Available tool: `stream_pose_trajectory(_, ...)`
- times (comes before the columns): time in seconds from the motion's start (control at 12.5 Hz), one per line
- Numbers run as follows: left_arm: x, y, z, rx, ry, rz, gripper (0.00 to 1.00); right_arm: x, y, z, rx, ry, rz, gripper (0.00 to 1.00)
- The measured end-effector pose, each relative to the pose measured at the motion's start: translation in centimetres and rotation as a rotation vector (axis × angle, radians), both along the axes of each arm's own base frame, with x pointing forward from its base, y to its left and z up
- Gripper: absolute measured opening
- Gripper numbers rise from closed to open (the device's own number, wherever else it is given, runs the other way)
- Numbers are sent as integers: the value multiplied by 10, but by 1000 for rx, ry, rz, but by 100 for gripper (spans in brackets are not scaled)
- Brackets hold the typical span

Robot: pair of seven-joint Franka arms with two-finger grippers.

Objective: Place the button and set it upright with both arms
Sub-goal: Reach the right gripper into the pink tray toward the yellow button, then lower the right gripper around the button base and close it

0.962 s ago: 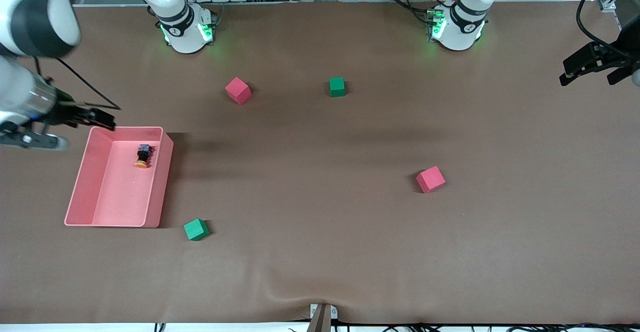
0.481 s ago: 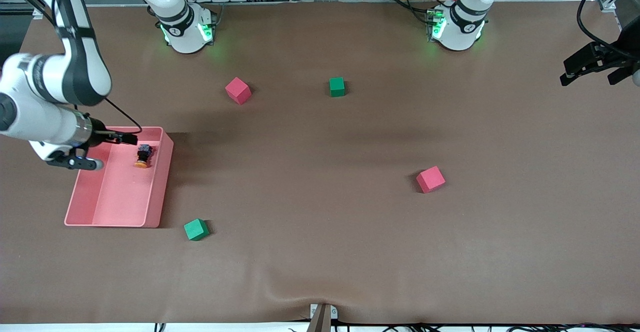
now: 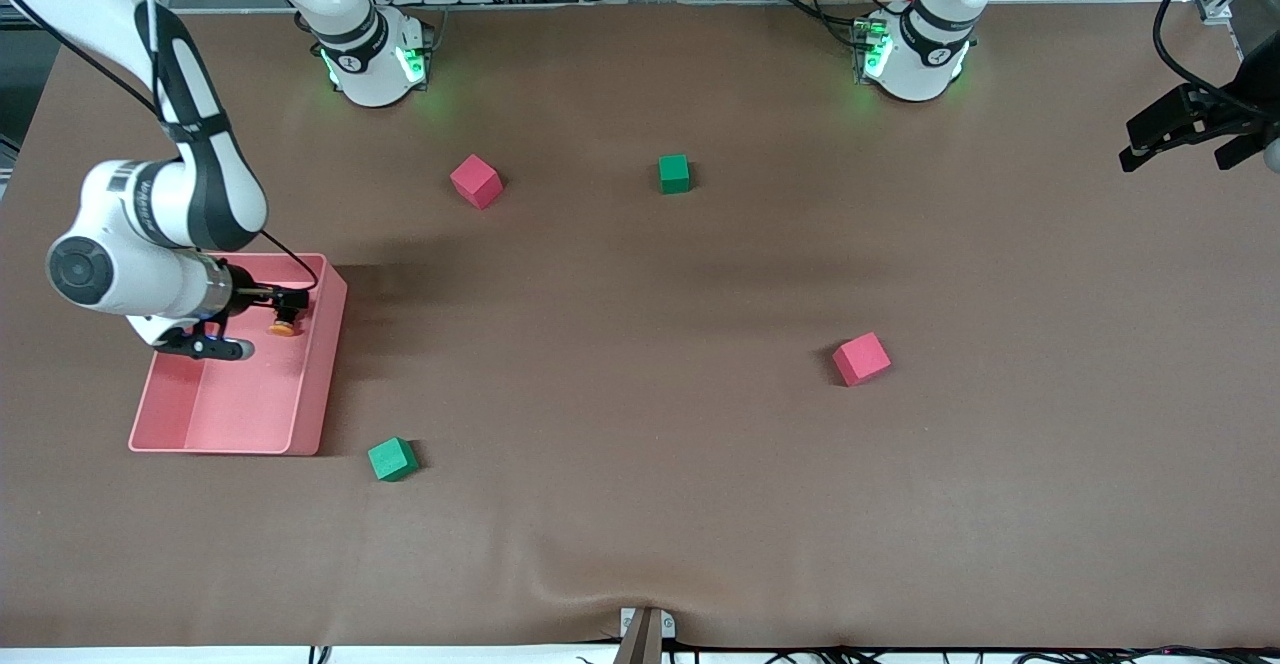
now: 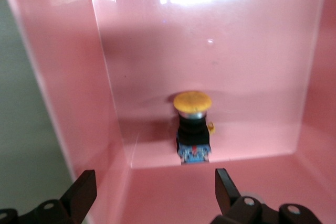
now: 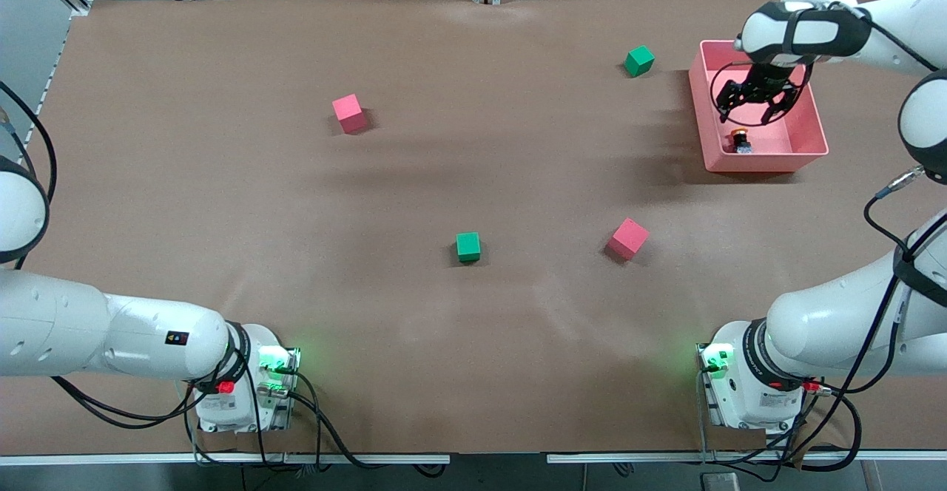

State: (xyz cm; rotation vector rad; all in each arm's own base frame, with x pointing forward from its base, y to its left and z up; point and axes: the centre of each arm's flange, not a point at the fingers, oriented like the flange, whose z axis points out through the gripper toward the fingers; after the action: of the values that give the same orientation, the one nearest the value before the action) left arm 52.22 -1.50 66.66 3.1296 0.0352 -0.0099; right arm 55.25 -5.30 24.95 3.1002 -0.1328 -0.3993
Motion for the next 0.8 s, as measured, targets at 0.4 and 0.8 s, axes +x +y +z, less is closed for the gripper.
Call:
stream_pose_trajectory(0.4,0,0,0,0,0,0,100,-4,-39,-38,40,-2,85,100)
stream_pose_trajectory(0.8,2,0,-4,1,7,1,100,-17,-57,-54,36,-54,70,100)
